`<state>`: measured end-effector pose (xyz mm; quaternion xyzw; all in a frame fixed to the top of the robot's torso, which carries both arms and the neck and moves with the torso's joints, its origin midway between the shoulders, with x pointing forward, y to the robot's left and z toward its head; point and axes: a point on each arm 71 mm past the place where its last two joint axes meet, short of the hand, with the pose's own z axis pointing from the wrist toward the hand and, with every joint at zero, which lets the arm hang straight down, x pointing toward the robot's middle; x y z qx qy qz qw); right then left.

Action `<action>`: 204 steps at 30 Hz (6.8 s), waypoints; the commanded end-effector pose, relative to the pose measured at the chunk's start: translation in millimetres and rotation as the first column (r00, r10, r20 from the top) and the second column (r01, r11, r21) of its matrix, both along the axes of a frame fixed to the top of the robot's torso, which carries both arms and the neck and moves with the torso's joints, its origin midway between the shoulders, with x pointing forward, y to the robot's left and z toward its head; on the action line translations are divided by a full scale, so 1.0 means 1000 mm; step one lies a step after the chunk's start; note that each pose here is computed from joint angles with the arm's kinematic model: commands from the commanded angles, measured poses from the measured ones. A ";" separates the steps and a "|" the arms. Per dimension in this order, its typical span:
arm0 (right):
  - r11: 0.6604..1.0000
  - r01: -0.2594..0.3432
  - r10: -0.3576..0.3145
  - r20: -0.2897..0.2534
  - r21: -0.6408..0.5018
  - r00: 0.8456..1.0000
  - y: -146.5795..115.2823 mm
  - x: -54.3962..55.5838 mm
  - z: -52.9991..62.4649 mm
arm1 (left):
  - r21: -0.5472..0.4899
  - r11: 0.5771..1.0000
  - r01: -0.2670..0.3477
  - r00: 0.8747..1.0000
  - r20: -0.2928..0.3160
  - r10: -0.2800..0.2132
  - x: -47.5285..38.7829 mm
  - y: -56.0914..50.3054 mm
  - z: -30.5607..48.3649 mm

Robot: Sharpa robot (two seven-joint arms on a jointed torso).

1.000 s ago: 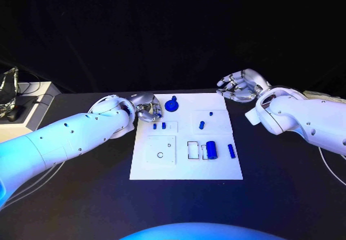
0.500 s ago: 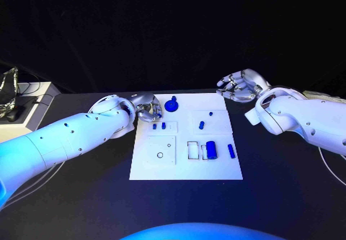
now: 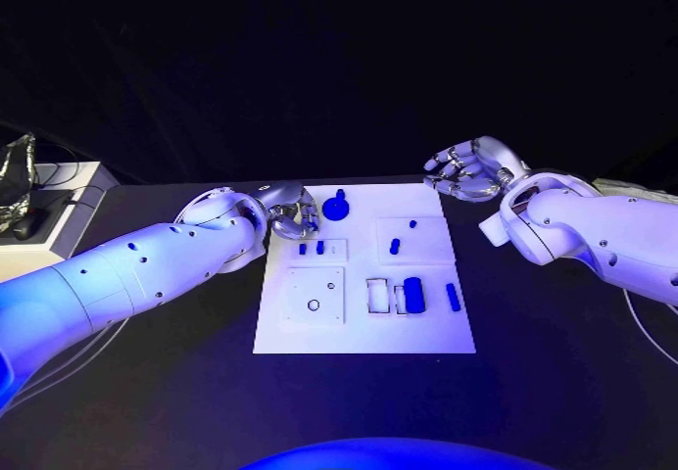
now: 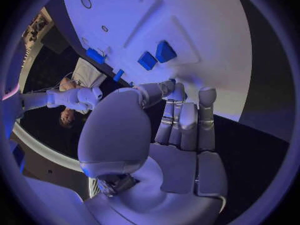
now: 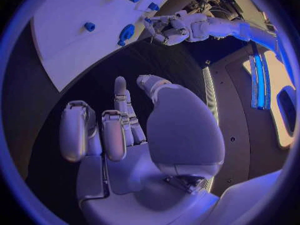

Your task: Assemble the parts on the task board

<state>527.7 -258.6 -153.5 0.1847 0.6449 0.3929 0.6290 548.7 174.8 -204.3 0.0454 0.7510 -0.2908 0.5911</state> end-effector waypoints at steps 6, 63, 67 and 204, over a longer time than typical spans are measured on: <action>1.000 -0.015 0.015 0.006 -0.004 1.000 0.002 0.000 0.000 | 0.017 1.000 0.017 1.000 -0.012 -0.017 -0.0010 -0.005 -0.0004; 1.000 -0.016 0.016 0.022 0.003 1.000 0.003 -0.001 0.002 | 0.018 0.999 0.032 0.999 0.023 -0.032 -0.0018 -0.008 0.0021; 1.000 -0.016 0.016 0.022 0.003 1.000 0.003 -0.001 0.002 | 0.021 0.999 0.033 0.999 0.016 -0.034 -0.0019 -0.010 0.0009; 0.622 -0.136 0.222 0.007 -0.771 0.975 0.056 -0.001 -0.042 | -0.870 0.400 -0.289 0.931 -0.352 -0.093 -0.0374 0.104 0.0358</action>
